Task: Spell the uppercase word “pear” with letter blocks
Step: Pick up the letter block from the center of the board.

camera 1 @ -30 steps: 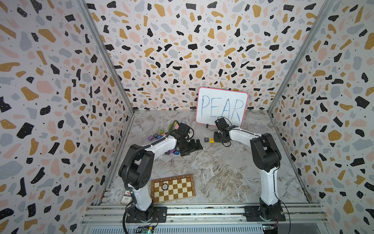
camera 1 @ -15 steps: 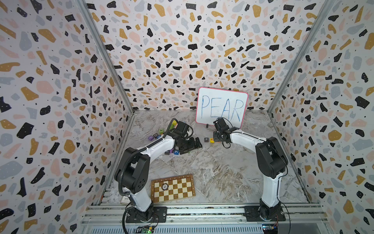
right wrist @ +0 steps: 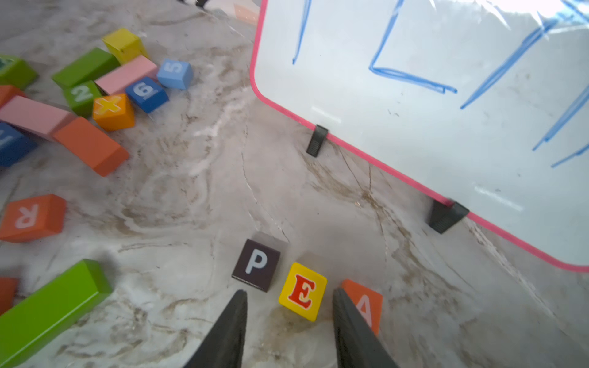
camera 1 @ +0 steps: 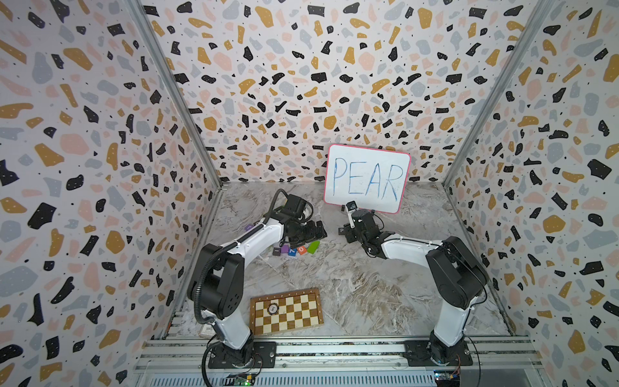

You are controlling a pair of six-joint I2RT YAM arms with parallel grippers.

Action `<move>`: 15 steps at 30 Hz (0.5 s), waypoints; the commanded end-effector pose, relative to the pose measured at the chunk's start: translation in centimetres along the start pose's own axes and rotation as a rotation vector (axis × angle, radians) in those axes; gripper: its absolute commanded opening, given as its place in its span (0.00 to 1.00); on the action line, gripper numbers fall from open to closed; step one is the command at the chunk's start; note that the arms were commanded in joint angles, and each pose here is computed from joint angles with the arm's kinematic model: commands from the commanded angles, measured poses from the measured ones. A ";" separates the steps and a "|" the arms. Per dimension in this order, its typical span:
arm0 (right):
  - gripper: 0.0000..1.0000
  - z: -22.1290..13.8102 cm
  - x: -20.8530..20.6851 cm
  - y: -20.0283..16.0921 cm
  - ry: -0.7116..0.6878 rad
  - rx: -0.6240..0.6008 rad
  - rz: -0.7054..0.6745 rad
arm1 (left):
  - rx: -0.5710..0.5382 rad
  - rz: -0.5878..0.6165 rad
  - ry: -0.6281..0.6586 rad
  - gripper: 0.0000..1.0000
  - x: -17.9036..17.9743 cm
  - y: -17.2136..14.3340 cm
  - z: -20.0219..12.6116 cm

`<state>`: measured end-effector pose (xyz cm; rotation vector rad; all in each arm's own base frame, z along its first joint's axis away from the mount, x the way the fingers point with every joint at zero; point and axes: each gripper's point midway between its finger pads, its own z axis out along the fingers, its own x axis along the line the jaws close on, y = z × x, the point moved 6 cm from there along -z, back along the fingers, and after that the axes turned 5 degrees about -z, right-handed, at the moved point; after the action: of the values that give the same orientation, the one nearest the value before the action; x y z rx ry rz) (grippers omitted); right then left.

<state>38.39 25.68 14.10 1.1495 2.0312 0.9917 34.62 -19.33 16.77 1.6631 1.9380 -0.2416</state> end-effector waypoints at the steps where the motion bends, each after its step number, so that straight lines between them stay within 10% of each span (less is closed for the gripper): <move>1: 0.48 -1.0 1.0 2.8 0.070 -0.147 -0.050 | -0.054 0.030 0.064 0.98 0.2 1.3 -0.8; 15: 0.84 0.1 2.5 3.0 0.169 -0.199 -0.121 | -0.078 -0.056 0.315 0.86 3.1 4.4 0.8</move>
<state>37.99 27.90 14.99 0.9157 2.0703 1.1868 38.12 -16.84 15.17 1.6842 2.1482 0.0240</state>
